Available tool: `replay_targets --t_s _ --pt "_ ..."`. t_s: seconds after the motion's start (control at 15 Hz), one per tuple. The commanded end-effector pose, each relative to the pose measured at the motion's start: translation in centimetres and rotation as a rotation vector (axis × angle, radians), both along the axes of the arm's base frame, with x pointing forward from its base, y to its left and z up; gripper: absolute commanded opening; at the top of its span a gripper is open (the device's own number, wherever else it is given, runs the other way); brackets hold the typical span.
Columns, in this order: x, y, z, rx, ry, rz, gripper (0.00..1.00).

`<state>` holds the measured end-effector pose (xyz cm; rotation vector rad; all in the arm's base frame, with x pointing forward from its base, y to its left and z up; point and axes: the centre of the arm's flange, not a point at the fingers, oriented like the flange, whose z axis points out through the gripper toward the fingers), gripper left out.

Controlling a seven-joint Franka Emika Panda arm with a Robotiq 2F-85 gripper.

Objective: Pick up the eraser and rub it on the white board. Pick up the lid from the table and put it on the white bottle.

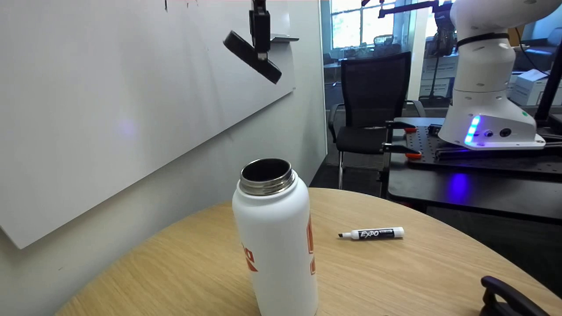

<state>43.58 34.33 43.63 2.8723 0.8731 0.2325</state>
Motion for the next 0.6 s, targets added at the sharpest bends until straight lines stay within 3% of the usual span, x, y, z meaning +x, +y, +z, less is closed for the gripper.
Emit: replay_targets --t_s 0.0,0.33,0.4,0.53 --pt "-0.8 4.6 -5.5 -0.065 0.171 0.074 0.31" --pt "-1.1 8.6 -13.4 -0.049 0.326 0.158 0.31" --pt "-3.1 7.0 -12.3 -0.065 0.274 0.131 0.56" --pt "-2.5 7.8 -14.3 -0.062 0.309 0.146 0.56"
